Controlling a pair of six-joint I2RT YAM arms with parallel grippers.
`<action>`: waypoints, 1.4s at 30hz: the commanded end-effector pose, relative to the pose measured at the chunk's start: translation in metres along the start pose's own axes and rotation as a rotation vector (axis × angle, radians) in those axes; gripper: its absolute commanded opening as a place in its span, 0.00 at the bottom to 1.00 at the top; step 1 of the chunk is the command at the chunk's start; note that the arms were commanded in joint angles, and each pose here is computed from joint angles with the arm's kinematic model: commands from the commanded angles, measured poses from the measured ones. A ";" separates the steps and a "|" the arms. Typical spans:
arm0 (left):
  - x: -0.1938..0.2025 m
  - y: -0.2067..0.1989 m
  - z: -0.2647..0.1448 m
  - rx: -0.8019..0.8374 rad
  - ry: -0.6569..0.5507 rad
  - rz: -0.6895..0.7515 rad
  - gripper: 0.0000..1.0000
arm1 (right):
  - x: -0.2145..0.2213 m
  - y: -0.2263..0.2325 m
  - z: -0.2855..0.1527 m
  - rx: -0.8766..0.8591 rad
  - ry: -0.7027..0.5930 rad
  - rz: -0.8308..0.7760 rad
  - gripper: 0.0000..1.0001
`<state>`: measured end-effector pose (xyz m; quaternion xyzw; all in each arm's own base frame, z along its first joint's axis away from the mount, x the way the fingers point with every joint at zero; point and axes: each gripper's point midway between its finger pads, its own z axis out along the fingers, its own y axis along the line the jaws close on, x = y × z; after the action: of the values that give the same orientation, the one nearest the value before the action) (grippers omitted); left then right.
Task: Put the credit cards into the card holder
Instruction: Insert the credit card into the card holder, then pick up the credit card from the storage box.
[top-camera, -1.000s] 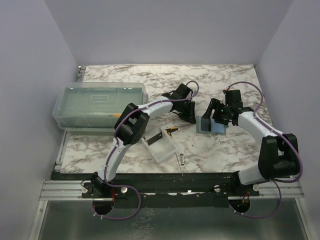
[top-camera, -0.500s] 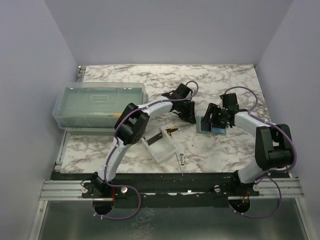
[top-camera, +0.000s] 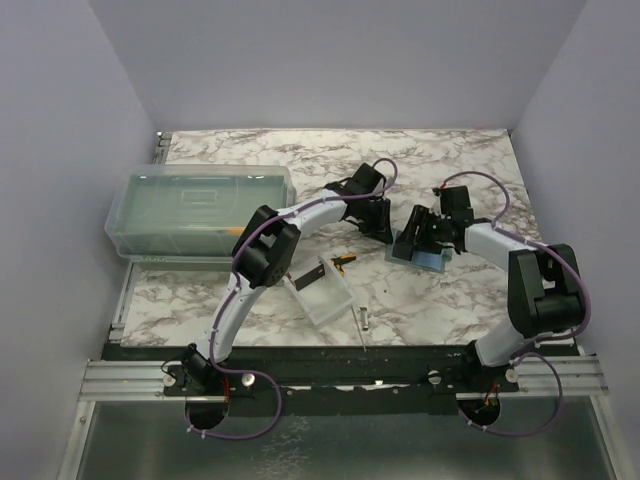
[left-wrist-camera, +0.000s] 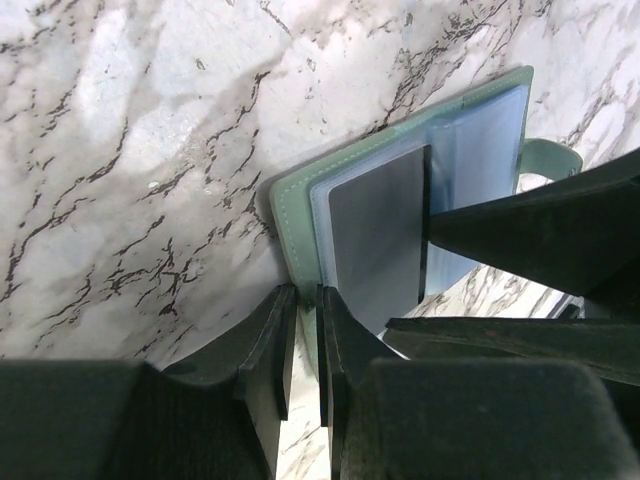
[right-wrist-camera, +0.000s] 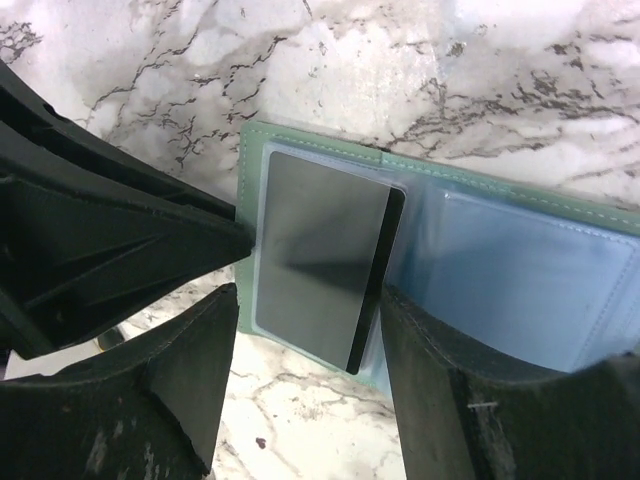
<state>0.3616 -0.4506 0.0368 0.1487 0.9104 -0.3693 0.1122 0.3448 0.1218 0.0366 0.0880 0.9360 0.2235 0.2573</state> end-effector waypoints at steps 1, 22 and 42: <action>-0.003 0.001 -0.012 -0.056 -0.001 0.033 0.23 | -0.020 -0.002 -0.026 0.053 -0.073 0.012 0.64; 0.115 -0.005 -0.238 -0.472 -0.059 0.361 0.75 | 0.003 0.030 -0.091 -0.108 -0.118 -0.147 0.78; 0.132 0.060 -0.206 -0.791 0.014 0.523 0.62 | 0.010 0.029 -0.098 -0.105 -0.125 -0.140 0.77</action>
<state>0.2304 -0.2385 0.1116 0.2929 0.9270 0.0070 0.2342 0.2909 0.1159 0.1196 0.0246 0.9086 0.2499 0.3339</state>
